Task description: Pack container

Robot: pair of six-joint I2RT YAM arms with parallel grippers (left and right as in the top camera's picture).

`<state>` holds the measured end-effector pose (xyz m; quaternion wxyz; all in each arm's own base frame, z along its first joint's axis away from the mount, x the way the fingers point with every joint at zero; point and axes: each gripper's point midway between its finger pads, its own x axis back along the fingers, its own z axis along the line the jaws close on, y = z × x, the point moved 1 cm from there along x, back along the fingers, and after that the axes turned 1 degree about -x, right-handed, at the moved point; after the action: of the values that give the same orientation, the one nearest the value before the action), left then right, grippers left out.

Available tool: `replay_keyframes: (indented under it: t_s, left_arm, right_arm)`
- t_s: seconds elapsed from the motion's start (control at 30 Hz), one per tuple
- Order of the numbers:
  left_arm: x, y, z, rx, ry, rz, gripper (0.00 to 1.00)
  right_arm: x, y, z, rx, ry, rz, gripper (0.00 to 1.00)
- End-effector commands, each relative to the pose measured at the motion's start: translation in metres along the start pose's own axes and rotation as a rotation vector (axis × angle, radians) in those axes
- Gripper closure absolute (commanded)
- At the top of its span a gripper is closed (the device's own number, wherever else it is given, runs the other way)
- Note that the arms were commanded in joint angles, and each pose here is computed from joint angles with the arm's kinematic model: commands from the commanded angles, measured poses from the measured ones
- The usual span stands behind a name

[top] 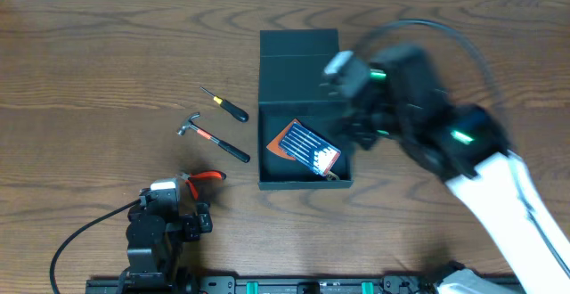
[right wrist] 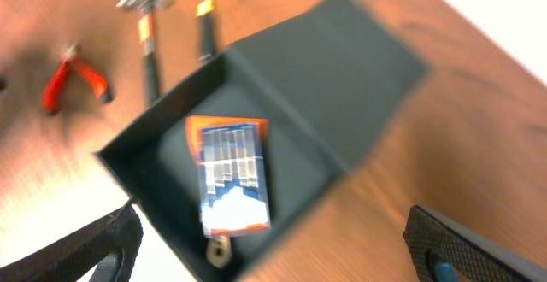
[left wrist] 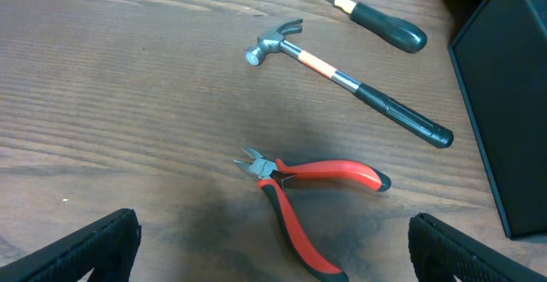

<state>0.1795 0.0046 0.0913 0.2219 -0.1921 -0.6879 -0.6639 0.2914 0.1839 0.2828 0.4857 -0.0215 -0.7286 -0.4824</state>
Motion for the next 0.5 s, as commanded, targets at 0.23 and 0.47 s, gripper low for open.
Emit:
replay_keyframes:
  t_s: [0.23, 0.47]
  left_arm:
    - [0.001, 0.002, 0.002, -0.005, 0.013, -0.009, 0.01]
    - [0.001, 0.002, 0.002, -0.004, 0.013, -0.009, 0.02]
  right_arm:
    - [0.078, -0.079, -0.004, -0.156, -0.133, -0.127, 0.01]
    - [0.099, -0.14, 0.021, -0.304, -0.136, -0.236, 0.01]
